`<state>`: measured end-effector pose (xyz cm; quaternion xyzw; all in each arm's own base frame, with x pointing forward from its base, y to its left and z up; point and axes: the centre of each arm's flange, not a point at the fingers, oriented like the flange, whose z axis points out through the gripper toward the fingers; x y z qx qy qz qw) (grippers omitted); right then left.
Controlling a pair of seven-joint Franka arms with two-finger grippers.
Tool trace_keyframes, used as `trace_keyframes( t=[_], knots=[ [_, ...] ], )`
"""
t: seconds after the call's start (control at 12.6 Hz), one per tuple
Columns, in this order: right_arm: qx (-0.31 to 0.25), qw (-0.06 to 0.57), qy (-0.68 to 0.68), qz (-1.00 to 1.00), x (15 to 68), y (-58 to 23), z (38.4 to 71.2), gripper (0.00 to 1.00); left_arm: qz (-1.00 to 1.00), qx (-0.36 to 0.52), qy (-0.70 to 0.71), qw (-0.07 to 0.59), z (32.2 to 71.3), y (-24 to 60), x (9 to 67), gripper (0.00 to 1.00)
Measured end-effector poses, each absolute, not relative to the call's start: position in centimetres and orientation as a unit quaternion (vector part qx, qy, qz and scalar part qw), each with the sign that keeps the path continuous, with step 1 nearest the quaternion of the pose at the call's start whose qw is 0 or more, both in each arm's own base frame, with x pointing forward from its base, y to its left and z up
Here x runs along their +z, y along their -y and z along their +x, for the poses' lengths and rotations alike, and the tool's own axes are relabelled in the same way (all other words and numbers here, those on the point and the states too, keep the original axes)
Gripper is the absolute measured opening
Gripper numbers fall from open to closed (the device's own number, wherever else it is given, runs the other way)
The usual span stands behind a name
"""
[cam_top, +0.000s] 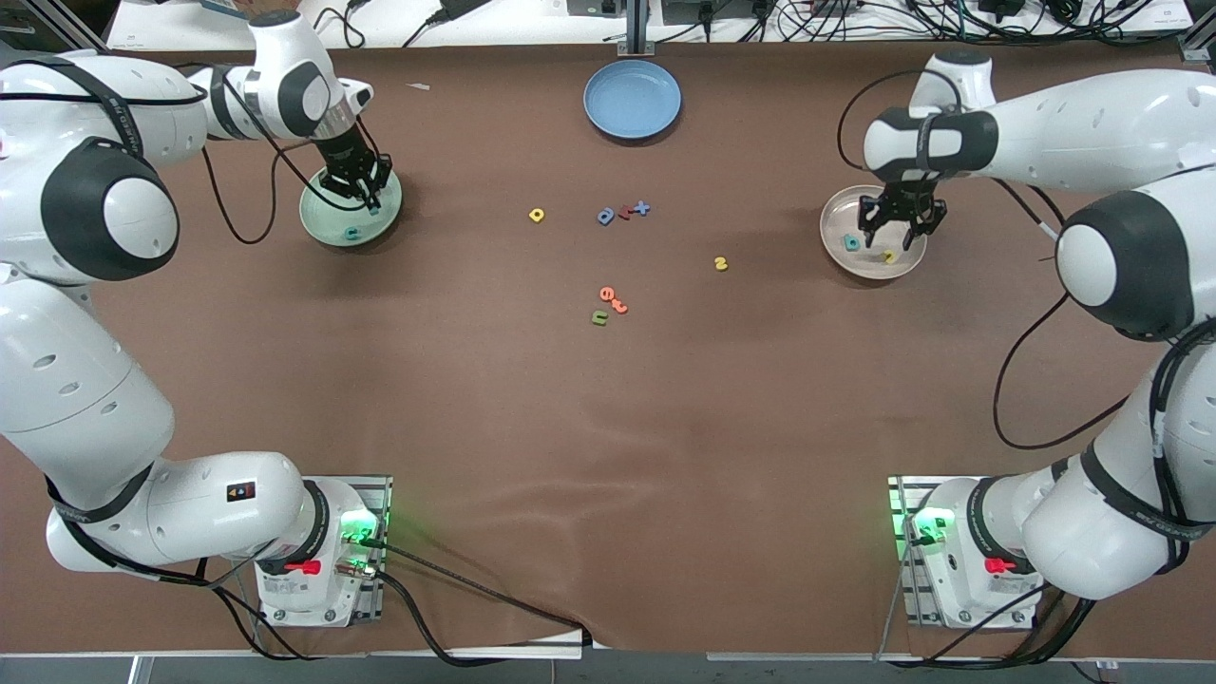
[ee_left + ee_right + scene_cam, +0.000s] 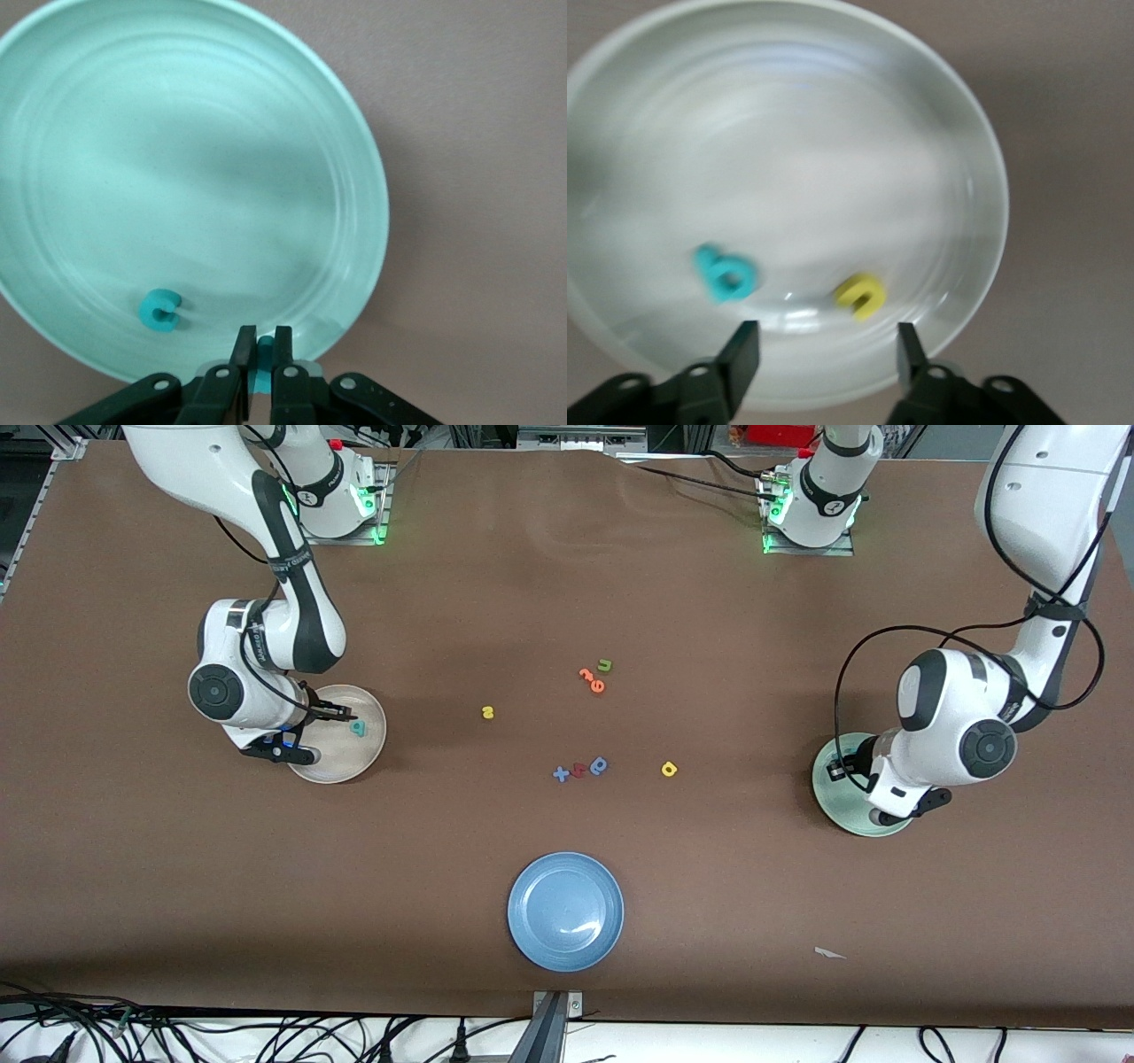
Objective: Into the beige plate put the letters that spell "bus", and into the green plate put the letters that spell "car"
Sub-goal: 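Drop u on the cream plate while the left gripper drops j on green plate, then grasp yellow 2 with the right gripper while the left gripper grasps yellow d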
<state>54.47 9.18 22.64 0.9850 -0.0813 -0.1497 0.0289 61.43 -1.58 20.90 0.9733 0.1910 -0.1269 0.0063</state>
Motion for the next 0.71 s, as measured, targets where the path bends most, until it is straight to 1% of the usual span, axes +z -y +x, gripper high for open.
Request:
trace_keyframes(
  t=[0.08, 0.16, 0.32, 0.4, 0.55, 0.63, 0.71],
  knots=[
    [-0.153, 0.025, 0.091, 0.984, 24.7, -10.9, 55.1, 0.89, 0.973, -0.127, -0.194, 0.007, 61.5, 1.1, 20.8, 0.18],
    [-0.151, 0.020, 0.097, 0.983, 26.6, -13.1, 55.5, 0.99, 0.973, -0.124, -0.197, 0.008, 61.7, 0.6, 21.0, 0.28],
    [-0.144, -0.003, 0.110, 0.983, 28.6, -17.6, 55.7, 1.00, 0.973, -0.115, -0.200, 0.010, 62.3, 0.3, 21.8, 0.49],
    [-0.145, -0.014, 0.123, 0.982, 28.9, -19.7, 55.4, 1.00, 0.974, -0.108, -0.201, 0.012, 62.7, 0.4, 22.4, 0.58],
    [-0.137, -0.014, 0.132, 0.982, 28.8, -23.9, 54.2, 1.00, 0.973, -0.090, -0.211, 0.018, 63.8, 1.6, 24.4, 0.80],
    [-0.137, -0.013, 0.112, 0.984, 28.5, -25.9, 53.4, 1.00, 0.972, -0.085, -0.218, 0.024, 64.1, 3.4, 25.3, 0.92],
    [-0.134, -0.017, 0.085, 0.987, 28.1, -27.9, 52.5, 1.00, 0.971, -0.084, -0.222, 0.030, 64.0, 5.6, 25.9, 1.00]
  ],
)
